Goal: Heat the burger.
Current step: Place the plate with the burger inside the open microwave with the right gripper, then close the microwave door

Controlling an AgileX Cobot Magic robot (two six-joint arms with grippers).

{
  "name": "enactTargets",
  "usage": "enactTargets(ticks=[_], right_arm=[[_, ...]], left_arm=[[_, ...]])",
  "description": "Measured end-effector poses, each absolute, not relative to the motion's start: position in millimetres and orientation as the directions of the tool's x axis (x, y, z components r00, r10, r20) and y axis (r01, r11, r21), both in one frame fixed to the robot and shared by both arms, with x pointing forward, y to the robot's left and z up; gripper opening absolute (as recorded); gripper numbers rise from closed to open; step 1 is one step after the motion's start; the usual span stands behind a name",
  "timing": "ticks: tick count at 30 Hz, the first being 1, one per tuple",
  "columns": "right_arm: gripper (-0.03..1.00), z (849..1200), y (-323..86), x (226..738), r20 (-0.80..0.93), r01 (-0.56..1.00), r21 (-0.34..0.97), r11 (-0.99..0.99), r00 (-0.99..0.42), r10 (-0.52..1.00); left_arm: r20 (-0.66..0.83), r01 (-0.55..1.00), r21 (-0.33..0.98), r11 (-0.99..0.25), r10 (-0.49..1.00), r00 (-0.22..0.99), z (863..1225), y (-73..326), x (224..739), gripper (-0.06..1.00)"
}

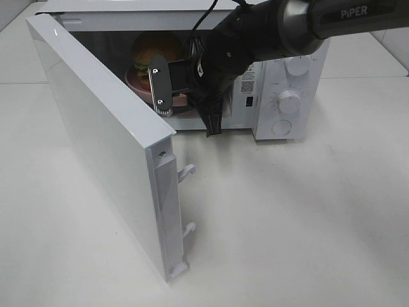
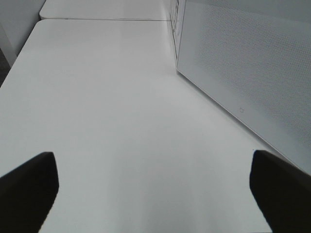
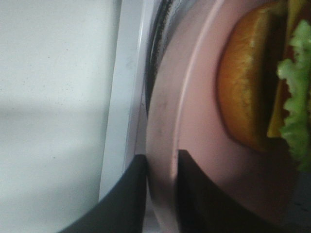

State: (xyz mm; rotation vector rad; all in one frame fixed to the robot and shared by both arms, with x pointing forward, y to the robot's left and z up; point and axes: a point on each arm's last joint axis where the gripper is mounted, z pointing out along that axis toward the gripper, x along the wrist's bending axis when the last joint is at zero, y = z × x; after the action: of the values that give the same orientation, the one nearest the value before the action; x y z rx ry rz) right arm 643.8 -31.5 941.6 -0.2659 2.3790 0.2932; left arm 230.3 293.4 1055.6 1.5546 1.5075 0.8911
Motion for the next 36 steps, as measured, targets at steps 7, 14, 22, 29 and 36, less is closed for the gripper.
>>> enactTargets(ticks=[7,14,22,29,36], right_arm=[[0.47,944,-34,646,-0.678,-0.227,0.168,0.959,-0.733,-0.054],[0.55,942,-37,645,-0.653,-0.201,0.152,0.968,-0.756,-0.054],[0.58,943,-39,643,-0.629,-0.163,0.161,0.973,-0.777,-0.026],[0.73,958,-43,634,-0.648,-0.163,0.200,0.966,-0.762,0.005],[0.76,958,-51,620,-0.643,-0.172,0.206,0.963,-0.766,0.001]], left_arm=[[-0.033,0.452,0.892,0.006,0.998,0.051,1056,293,230,0.99],[-0.033,0.452,0.892,0.006,0.998,0.051,1056,293,230,0.99],[-0.033,0.452,0.892,0.006,0.998,0.051,1056,293,230,0.99],[-0.033,0.452,0.892,0.006,0.998,0.051,1056,293,230,0.99],[-0.033,0.452,0.892,0.006,0.998,0.051,1056,293,230,0.99]])
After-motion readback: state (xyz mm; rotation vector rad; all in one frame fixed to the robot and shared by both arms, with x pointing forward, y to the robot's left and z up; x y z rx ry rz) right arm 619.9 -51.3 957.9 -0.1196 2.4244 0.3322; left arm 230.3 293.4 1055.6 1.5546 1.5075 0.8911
